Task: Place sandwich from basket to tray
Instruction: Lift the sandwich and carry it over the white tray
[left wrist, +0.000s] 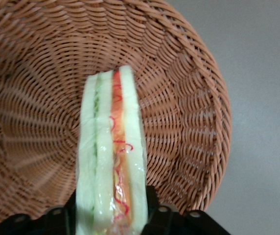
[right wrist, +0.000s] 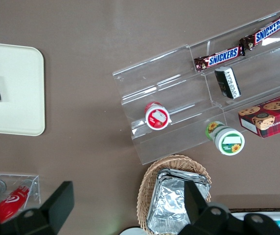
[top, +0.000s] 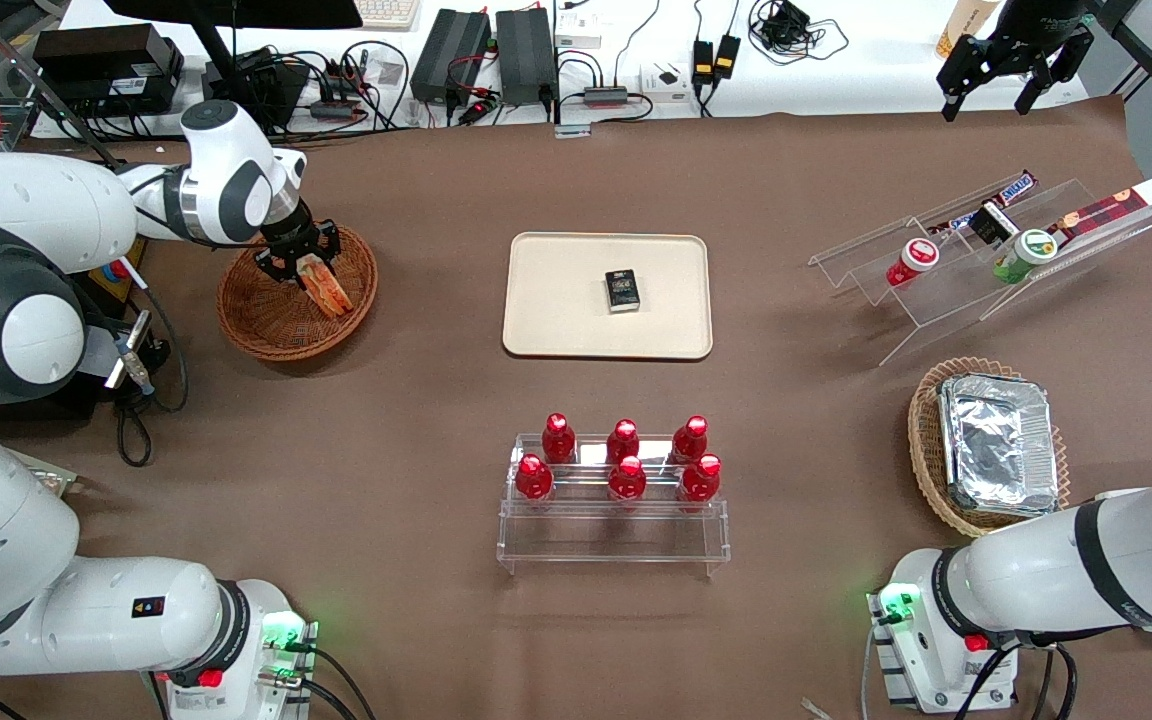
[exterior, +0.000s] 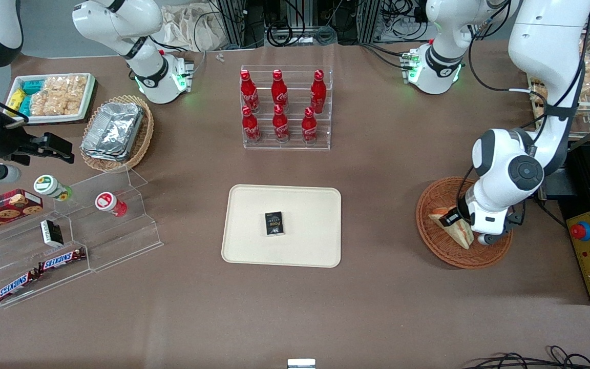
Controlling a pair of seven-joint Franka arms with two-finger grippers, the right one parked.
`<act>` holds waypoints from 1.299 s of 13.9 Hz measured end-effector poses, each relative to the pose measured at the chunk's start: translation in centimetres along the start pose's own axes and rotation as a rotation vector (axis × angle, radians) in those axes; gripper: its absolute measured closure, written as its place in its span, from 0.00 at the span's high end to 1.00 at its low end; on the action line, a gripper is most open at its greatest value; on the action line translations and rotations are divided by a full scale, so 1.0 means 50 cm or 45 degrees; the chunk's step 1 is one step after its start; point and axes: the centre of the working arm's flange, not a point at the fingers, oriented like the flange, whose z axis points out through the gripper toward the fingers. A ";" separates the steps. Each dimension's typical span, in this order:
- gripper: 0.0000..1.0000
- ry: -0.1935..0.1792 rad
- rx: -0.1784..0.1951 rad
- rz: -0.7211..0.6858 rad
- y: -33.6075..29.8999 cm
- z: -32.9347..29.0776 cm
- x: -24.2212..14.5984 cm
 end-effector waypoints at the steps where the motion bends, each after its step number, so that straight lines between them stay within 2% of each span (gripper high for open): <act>1: 0.39 -0.020 0.023 -0.001 0.001 -0.026 0.002; 2: 0.33 -0.038 0.044 -0.002 0.003 -0.066 0.006; 4: 0.29 -0.062 0.079 0.000 0.013 -0.177 0.013; 7: 0.24 -0.053 0.073 0.056 0.070 -0.371 -0.009; 9: 0.16 -0.018 0.027 0.134 0.129 -0.470 -0.048; 12: 0.16 0.013 -0.038 0.335 0.214 -0.522 -0.125; 14: 0.16 0.023 -0.090 0.483 0.279 -0.508 -0.182; 16: 0.16 0.046 -0.172 0.601 0.367 -0.457 -0.238; 18: 0.16 0.060 -0.190 0.733 0.459 -0.361 -0.312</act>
